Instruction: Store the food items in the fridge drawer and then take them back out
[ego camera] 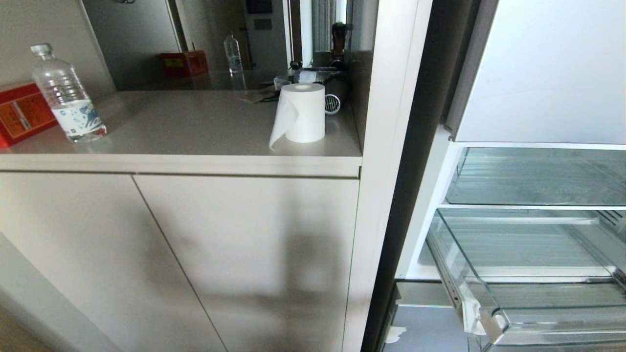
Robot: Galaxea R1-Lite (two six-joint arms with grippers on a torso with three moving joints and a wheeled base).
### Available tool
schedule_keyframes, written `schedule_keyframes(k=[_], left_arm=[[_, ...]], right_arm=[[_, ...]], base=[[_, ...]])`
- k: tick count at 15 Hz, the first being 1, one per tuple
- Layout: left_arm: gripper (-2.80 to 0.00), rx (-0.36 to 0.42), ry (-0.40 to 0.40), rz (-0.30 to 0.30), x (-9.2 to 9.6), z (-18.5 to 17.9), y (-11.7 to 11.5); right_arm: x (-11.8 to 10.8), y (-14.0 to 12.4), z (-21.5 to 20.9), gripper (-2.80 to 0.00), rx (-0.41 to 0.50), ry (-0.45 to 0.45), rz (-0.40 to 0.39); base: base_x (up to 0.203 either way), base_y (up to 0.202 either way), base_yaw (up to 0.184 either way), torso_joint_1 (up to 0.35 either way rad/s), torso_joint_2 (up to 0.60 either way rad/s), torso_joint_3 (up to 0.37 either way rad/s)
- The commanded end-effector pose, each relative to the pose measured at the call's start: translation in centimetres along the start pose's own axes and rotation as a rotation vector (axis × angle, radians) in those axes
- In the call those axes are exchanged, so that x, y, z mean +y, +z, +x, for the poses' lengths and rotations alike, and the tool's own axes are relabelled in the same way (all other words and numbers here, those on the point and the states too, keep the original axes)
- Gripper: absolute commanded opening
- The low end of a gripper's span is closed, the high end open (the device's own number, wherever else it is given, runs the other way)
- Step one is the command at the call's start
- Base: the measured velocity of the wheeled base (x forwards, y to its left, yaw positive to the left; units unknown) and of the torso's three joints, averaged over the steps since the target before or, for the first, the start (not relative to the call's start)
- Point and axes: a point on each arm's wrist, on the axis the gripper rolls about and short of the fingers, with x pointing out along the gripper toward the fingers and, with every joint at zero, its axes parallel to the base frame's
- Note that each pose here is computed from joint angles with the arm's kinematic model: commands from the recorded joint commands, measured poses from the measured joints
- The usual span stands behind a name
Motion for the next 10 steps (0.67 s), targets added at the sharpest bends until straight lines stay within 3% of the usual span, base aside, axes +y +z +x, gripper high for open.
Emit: schedule_keyframes(k=[1,3,5,10], left_arm=[[-2.8,0.0,0.0,0.0,0.0,0.0,0.0],[-2.8,0.0,0.0,0.0,0.0,0.0,0.0],[-2.8,0.0,0.0,0.0,0.0,0.0,0.0],[-2.8,0.0,0.0,0.0,0.0,0.0,0.0]], right_arm=[[0.1,-2.3,0.6,-2.8,0.06,0.038,-0.001],[0.1,-5.6,1.9,-2.8,0.121,0.067,-0.029],[0.1,-8.4,2.8,-2.8,0.085,0.066,-0.085],[0.2,-9.5,1.5,-2.8,-0.043,-0.049,-0.175]], base=[[0.0,0.0,0.0,0.0,0.0,0.0],[0.0,0.0,0.0,0.0,0.0,0.0],[0.0,0.0,0.0,0.0,0.0,0.0],[0.0,0.0,0.0,0.0,0.0,0.0]])
